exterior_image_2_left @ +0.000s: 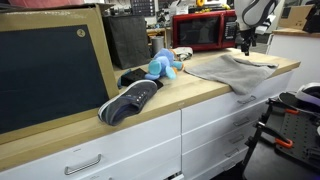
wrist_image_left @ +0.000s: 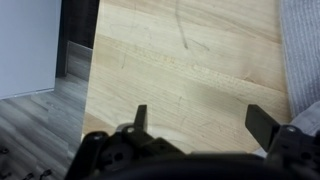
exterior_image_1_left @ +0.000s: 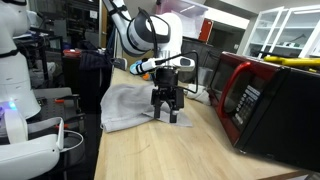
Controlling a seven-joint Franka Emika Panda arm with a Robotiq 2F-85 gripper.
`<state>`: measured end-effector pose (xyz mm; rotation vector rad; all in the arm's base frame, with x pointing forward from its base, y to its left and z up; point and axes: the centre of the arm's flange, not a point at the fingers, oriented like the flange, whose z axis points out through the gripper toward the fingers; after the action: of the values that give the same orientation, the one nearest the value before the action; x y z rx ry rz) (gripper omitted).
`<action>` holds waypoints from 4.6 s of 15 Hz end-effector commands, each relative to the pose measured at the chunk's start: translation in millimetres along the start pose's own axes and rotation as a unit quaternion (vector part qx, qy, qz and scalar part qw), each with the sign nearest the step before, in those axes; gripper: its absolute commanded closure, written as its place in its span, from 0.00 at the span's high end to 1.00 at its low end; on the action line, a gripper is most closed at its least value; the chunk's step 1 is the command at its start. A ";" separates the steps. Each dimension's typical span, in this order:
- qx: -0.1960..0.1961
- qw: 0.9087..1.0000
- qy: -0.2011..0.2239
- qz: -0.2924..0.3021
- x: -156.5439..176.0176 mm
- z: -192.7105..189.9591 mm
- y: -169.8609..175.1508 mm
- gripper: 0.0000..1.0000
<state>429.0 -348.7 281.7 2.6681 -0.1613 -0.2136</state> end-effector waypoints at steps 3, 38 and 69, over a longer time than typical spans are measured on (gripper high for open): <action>0.075 0.996 0.021 0.041 4.8 -15.6 -5.7 1.00; 0.196 0.980 0.014 -0.031 2.6 -17.8 -27.4 0.00; 0.250 0.947 0.035 -0.199 32.3 -62.0 -34.3 1.00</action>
<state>500.7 -345.0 310.0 3.1575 0.2601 -0.2030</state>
